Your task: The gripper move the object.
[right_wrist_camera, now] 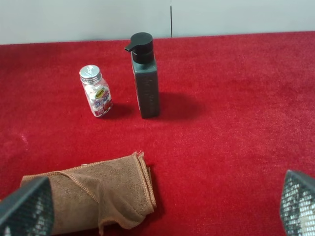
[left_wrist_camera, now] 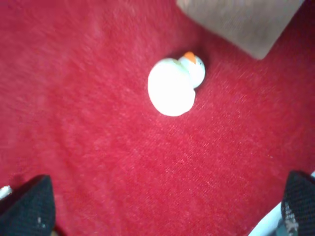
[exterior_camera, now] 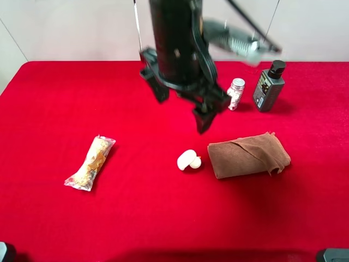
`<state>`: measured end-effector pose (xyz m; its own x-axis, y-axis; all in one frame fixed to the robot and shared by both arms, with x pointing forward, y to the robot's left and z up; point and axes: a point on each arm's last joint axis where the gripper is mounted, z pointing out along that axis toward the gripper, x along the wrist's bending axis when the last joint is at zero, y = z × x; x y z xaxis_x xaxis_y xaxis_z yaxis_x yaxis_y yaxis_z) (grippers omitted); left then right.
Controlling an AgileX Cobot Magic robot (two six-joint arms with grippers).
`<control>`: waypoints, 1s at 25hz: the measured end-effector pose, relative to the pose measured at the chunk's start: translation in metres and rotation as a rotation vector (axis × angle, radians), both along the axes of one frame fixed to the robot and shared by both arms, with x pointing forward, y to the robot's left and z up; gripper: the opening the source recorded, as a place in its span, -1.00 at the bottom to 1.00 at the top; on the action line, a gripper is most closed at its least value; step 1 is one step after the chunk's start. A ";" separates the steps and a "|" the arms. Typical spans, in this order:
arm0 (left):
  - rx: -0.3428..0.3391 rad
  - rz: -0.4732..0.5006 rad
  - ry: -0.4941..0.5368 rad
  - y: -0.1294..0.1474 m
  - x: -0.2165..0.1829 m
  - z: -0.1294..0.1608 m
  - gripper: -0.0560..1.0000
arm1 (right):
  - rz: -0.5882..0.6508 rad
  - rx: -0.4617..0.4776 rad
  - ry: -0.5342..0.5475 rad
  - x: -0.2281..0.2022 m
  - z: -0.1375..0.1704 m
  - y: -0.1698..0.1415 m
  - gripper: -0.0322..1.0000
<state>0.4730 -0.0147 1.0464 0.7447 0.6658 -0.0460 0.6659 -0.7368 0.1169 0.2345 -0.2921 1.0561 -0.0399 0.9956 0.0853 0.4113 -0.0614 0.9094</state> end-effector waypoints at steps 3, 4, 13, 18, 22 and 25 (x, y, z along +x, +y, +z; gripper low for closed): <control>-0.072 0.000 -0.057 0.013 -0.009 0.036 0.82 | 0.000 0.000 0.000 0.000 0.000 0.000 0.41; -0.072 0.000 -0.057 0.013 -0.009 0.036 0.82 | 0.000 0.000 0.000 0.000 0.000 0.000 0.41; -0.187 0.000 -0.143 0.077 -0.058 0.095 0.82 | 0.000 0.000 0.000 0.000 0.000 0.000 0.41; -0.219 0.000 -0.167 0.133 -0.100 0.102 0.82 | 0.000 0.000 0.000 0.000 0.000 0.000 0.41; -0.254 -0.001 -0.194 0.170 -0.127 0.101 0.82 | 0.000 0.000 0.000 0.000 0.000 0.000 0.41; -0.277 0.003 -0.240 0.205 -0.151 0.093 0.82 | 0.000 0.000 0.000 0.000 0.000 0.000 0.41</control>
<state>0.3221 0.1905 1.1398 0.7541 0.6550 -0.0490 0.5975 -0.6531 0.4652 0.2345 -0.2921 1.0561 -0.0401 0.9955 0.0856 0.4113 -0.0616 0.9094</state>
